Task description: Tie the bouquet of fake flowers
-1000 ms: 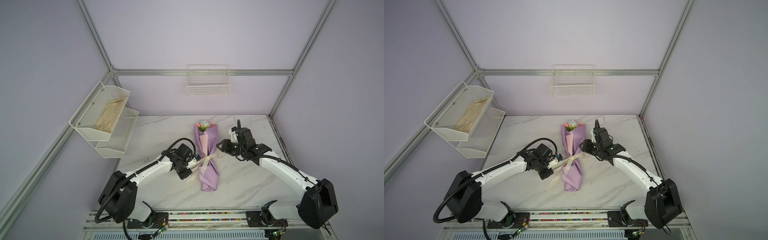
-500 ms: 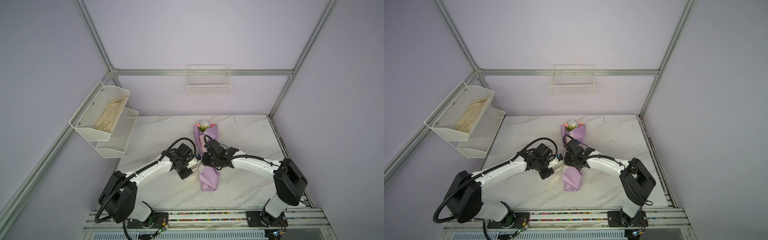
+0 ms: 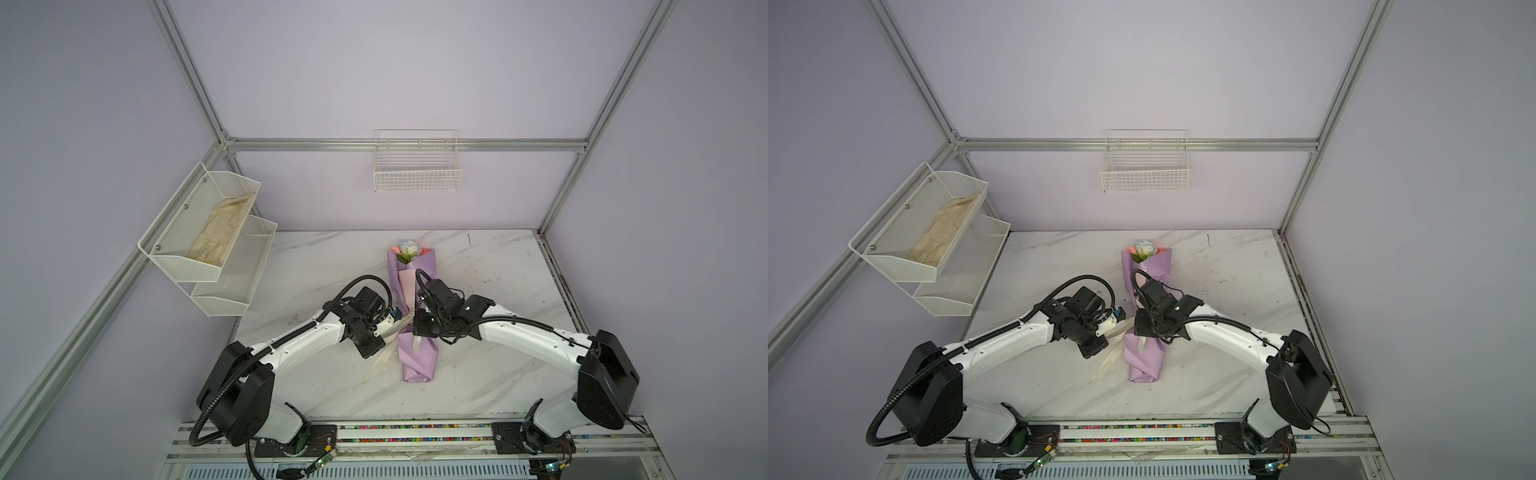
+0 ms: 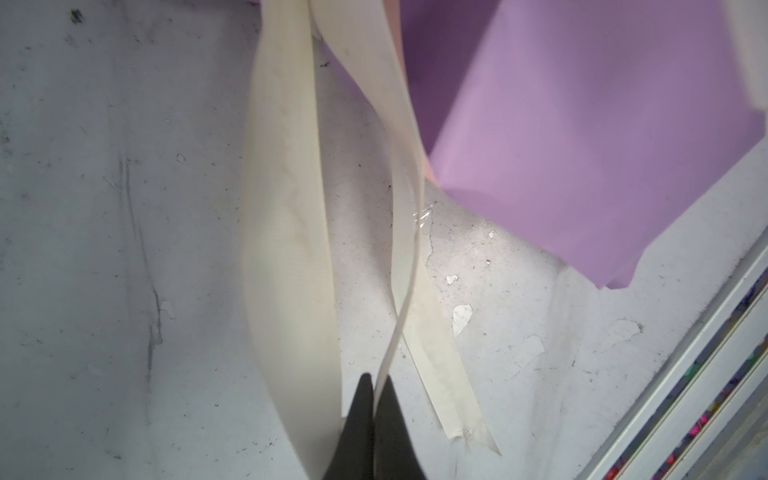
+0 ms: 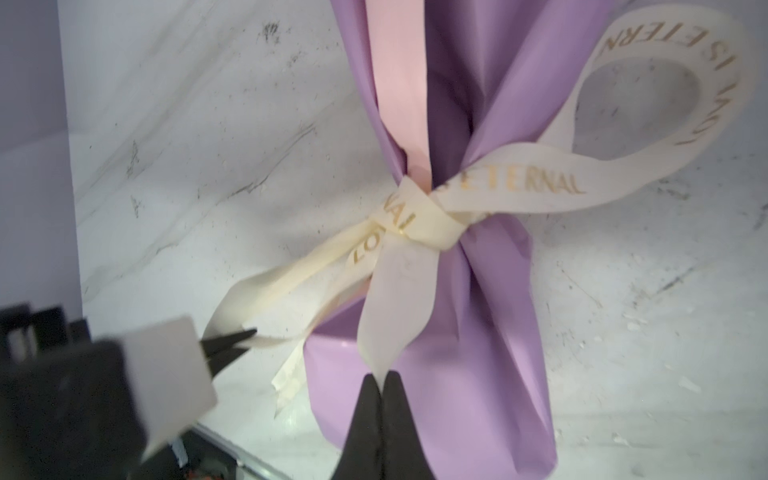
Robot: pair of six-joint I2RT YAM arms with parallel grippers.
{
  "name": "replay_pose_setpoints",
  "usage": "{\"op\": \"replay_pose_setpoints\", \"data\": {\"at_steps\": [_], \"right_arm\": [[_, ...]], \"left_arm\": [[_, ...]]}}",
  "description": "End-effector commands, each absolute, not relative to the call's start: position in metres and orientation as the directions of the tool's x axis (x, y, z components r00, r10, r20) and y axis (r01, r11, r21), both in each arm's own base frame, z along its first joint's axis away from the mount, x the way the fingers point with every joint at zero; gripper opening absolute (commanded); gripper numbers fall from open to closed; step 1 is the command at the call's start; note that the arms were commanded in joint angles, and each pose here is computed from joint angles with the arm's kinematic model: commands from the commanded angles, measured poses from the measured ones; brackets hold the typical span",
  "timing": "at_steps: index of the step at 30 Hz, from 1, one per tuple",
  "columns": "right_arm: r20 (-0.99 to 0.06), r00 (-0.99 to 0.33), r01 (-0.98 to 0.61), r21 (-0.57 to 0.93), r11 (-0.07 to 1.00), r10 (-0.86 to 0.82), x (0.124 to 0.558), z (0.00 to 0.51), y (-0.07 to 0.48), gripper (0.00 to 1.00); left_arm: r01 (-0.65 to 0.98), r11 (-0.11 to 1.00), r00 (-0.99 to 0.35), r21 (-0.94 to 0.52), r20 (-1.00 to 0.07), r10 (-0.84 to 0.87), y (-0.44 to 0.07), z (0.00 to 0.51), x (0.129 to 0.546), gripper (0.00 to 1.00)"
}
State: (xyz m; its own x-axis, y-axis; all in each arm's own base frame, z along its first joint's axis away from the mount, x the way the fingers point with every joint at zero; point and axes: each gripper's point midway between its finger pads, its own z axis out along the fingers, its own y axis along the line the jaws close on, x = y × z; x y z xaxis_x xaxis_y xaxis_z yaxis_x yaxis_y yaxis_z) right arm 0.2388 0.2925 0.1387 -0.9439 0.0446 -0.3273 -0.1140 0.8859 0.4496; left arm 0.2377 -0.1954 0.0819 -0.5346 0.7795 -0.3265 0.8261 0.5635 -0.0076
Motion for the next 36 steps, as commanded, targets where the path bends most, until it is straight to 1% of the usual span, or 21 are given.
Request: {"op": "replay_pose_setpoints", "data": {"at_steps": [1, 7, 10, 11, 12, 13, 14, 15, 17, 18, 19, 21, 22, 23, 24, 26, 28, 29, 31, 32, 36], "right_arm": [[-0.221, -0.972, -0.179, 0.482, 0.858, -0.079, 0.188, 0.136, 0.277, 0.00], [-0.060, -0.977, -0.205, 0.496, 0.844, -0.203, 0.128, 0.107, 0.256, 0.00], [-0.060, -0.972, -0.226, 0.475, 0.851, -0.225, 0.124, 0.100, 0.250, 0.02], [-0.049, -0.969, -0.235, 0.504, 0.831, -0.244, 0.119, 0.101, 0.254, 0.04], [-0.054, -0.967, -0.242, 0.514, 0.823, -0.250, 0.119, 0.105, 0.256, 0.14], [-0.092, -0.961, -0.274, 0.477, 0.835, -0.262, 0.126, 0.110, 0.253, 0.23], [-0.141, -0.965, -0.260, 0.433, 0.863, -0.220, 0.140, 0.121, 0.250, 0.33], [-0.203, -0.961, -0.256, 0.416, 0.872, -0.185, 0.154, 0.134, 0.248, 0.38], [-0.288, -0.950, -0.235, 0.415, 0.879, -0.118, 0.185, 0.157, 0.241, 0.43], [-0.318, -0.946, -0.191, 0.394, 0.899, -0.061, 0.205, 0.161, 0.229, 0.45], [-0.333, -0.943, -0.139, 0.358, 0.923, -0.013, 0.222, 0.160, 0.214, 0.45], [-0.350, -0.927, 0.023, 0.300, 0.954, 0.133, 0.266, 0.152, 0.169, 0.46], [-0.345, -0.919, 0.072, 0.326, 0.943, 0.189, 0.282, 0.149, 0.158, 0.46], [-0.340, -0.911, 0.090, 0.392, 0.916, 0.235, 0.299, 0.148, 0.158, 0.46], [-0.343, -0.900, 0.095, 0.449, 0.889, 0.269, 0.312, 0.147, 0.161, 0.47], [-0.335, -0.893, 0.096, 0.512, 0.853, 0.301, 0.337, 0.140, 0.168, 0.48], [-0.304, -0.914, 0.058, 0.559, 0.827, 0.270, 0.351, 0.129, 0.184, 0.51], [-0.299, -0.930, 0.010, 0.564, 0.826, 0.215, 0.356, 0.121, 0.193, 0.51], [-0.298, -0.937, -0.008, 0.536, 0.844, 0.180, 0.366, 0.104, 0.195, 0.51], [-0.293, -0.945, -0.046, 0.553, 0.832, 0.143, 0.369, 0.099, 0.203, 0.51], [-0.317, -0.943, -0.107, 0.574, 0.812, 0.099, 0.382, 0.095, 0.214, 0.51]], "left_arm": [[0.811, 0.584, -0.516, 0.039, -0.422, 0.745, -0.206, 0.116, 0.261, 0.00], [0.809, 0.586, -0.519, 0.044, -0.414, 0.748, -0.204, 0.115, 0.261, 0.00], [0.808, 0.587, -0.521, 0.040, -0.414, 0.746, -0.204, 0.115, 0.260, 0.00], [0.807, 0.589, -0.522, 0.045, -0.413, 0.747, -0.203, 0.115, 0.261, 0.00], [0.806, 0.589, -0.522, 0.047, -0.412, 0.747, -0.203, 0.116, 0.261, 0.00], [0.807, 0.589, -0.524, 0.044, -0.409, 0.747, -0.203, 0.115, 0.260, 0.00], [0.808, 0.588, -0.524, 0.041, -0.408, 0.748, -0.203, 0.115, 0.260, 0.00], [0.808, 0.587, -0.524, 0.038, -0.408, 0.748, -0.203, 0.115, 0.259, 0.00], [0.810, 0.585, -0.523, 0.035, -0.409, 0.748, -0.204, 0.114, 0.259, 0.00], [0.809, 0.586, -0.524, 0.036, -0.409, 0.748, -0.204, 0.114, 0.259, 0.00], [0.809, 0.587, -0.524, 0.035, -0.410, 0.747, -0.204, 0.115, 0.259, 0.00], [0.808, 0.588, -0.524, 0.037, -0.410, 0.746, -0.204, 0.115, 0.259, 0.00], [0.809, 0.587, -0.525, 0.032, -0.411, 0.745, -0.204, 0.115, 0.259, 0.00], [0.809, 0.587, -0.525, 0.031, -0.412, 0.745, -0.204, 0.115, 0.259, 0.00], [0.809, 0.586, -0.524, 0.032, -0.411, 0.746, -0.204, 0.115, 0.258, 0.00], [0.809, 0.587, -0.525, 0.034, -0.409, 0.747, -0.204, 0.114, 0.259, 0.00], [0.811, 0.584, -0.522, 0.030, -0.414, 0.746, -0.205, 0.115, 0.258, 0.00], [0.813, 0.582, -0.521, 0.025, -0.415, 0.746, -0.206, 0.115, 0.258, 0.00], [0.814, 0.580, -0.520, 0.022, -0.416, 0.746, -0.206, 0.114, 0.257, 0.00], [0.815, 0.579, -0.517, 0.025, -0.418, 0.747, -0.207, 0.115, 0.258, 0.00], [0.815, 0.579, -0.517, 0.026, -0.420, 0.746, -0.207, 0.116, 0.258, 0.00]]}}
